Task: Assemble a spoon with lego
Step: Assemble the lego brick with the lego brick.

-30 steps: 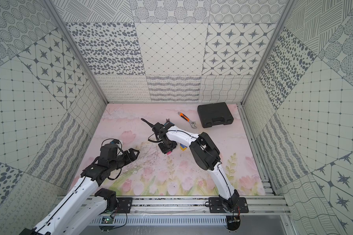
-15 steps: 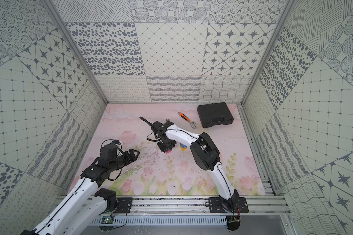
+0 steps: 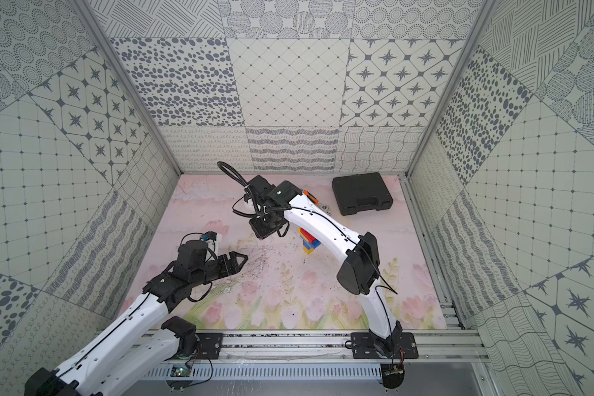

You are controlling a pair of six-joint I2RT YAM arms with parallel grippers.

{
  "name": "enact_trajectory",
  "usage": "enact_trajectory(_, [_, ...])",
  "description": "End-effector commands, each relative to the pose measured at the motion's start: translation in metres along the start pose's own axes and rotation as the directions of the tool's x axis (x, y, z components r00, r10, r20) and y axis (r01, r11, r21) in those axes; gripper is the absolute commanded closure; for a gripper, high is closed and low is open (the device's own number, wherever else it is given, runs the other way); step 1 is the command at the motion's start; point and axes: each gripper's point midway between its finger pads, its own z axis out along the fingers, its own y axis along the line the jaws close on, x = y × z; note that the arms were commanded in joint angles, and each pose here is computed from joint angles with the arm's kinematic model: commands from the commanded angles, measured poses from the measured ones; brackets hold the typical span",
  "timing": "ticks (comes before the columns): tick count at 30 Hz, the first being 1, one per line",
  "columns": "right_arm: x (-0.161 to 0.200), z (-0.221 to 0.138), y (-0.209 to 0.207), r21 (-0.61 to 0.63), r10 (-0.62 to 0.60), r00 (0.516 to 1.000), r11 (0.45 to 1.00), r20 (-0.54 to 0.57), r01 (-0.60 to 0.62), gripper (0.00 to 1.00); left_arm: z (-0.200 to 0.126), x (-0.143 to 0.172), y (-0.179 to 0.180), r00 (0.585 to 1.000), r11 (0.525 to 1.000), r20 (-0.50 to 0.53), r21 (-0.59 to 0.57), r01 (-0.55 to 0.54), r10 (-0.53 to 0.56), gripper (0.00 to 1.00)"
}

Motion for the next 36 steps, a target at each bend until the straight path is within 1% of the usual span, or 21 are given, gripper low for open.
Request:
enact_trajectory(1, [0.014,-0.046,-0.008,0.035,-0.038,0.999,0.999,-0.019,0.039,0.73,0.012,-0.015,-0.022,0.996,0.996,0.036,0.036,-0.081,0.080,0.14])
enact_trajectory(4, [0.024,-0.063,-0.029,0.103,-0.045,0.998,0.993,-0.044,0.049,0.73,0.015,-0.015,-0.026,0.995,0.995,0.032,0.044,-0.092,0.090,0.14])
enact_trajectory(8, [0.042,-0.075,-0.062,0.167,-0.003,0.998,0.986,-0.069,0.014,0.73,0.017,-0.016,-0.031,0.994,0.993,0.025,0.054,-0.107,0.106,0.14])
enact_trajectory(11, [0.061,-0.077,-0.082,0.218,-0.013,0.993,0.975,-0.117,0.038,0.73,0.023,-0.010,-0.033,0.993,0.991,0.004,0.065,-0.121,0.121,0.14])
enact_trajectory(13, [0.076,-0.073,-0.092,0.230,-0.017,0.987,0.972,-0.162,0.054,0.73,0.028,-0.007,-0.034,0.992,0.990,-0.013,0.069,-0.126,0.127,0.14])
enact_trajectory(15, [0.085,-0.070,-0.100,0.226,-0.016,0.983,0.972,-0.181,0.057,0.73,0.033,-0.005,-0.037,0.991,0.989,-0.027,0.077,-0.128,0.131,0.14])
enact_trajectory(17, [0.087,-0.068,-0.108,0.217,-0.017,0.985,0.975,-0.172,0.055,0.73,0.035,-0.005,-0.040,0.989,0.987,-0.036,0.086,-0.138,0.142,0.14])
enact_trajectory(20, [0.086,-0.065,-0.110,0.185,-0.034,0.986,0.981,-0.166,0.065,0.72,0.037,-0.006,-0.043,0.988,0.985,-0.041,0.090,-0.148,0.152,0.14])
enact_trajectory(24, [0.087,-0.053,-0.120,0.188,-0.028,0.978,0.980,-0.207,0.068,0.72,0.038,-0.006,-0.044,0.988,0.985,-0.039,0.092,-0.147,0.151,0.14])
enact_trajectory(29, [0.083,-0.043,-0.127,0.186,-0.045,0.975,0.979,-0.217,0.087,0.72,0.038,-0.006,-0.043,0.988,0.985,-0.040,0.087,-0.148,0.152,0.14])
enact_trajectory(36, [0.080,-0.025,-0.129,0.143,-0.071,0.971,0.984,-0.229,0.106,0.72,0.039,-0.004,-0.040,0.987,0.985,-0.043,0.079,-0.153,0.156,0.14])
